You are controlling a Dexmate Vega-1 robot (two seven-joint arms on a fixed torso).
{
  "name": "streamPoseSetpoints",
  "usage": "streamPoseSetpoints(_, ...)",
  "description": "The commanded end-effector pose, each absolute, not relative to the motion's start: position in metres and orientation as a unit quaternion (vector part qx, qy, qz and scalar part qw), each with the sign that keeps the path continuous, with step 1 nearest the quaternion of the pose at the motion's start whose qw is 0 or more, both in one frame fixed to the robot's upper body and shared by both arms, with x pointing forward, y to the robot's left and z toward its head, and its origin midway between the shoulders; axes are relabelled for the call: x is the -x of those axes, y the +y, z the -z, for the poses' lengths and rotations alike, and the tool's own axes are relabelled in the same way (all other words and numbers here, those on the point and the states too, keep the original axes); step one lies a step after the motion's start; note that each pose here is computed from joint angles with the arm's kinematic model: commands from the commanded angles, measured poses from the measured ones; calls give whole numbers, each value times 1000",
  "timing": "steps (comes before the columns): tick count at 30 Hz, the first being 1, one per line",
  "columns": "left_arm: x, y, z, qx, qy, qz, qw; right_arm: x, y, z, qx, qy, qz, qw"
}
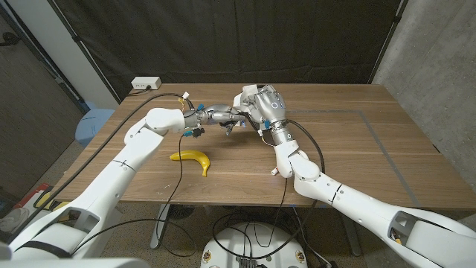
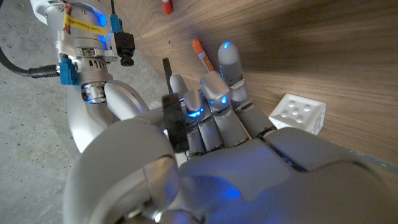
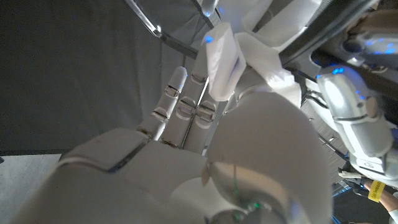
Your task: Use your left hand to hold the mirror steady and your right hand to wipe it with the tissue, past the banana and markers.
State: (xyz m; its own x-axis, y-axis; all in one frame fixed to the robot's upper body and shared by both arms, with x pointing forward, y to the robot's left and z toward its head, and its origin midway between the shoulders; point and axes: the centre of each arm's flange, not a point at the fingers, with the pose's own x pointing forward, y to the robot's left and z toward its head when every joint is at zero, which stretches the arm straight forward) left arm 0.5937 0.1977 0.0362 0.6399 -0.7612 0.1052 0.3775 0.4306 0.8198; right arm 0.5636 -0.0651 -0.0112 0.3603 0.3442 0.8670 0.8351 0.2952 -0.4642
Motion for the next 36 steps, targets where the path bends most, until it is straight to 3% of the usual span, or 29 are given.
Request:
streamPoseSetpoints(1, -597, 204, -32, -396, -238, 323, 826, -563, -76, 2, 531, -526, 220, 626)
streamPoseSetpoints(12, -613, 215, -24, -334, -246, 278, 866, -557, -122, -19, 438, -491, 263, 706)
streamPoseSetpoints(21, -627, 226, -19, -265, -257, 251, 895, -561, -151, -20, 473, -452, 316, 687)
streamPoseSetpoints(36, -644, 231, -5, -145, -232, 274, 922, -575, -165, -13, 583, -353, 330, 653)
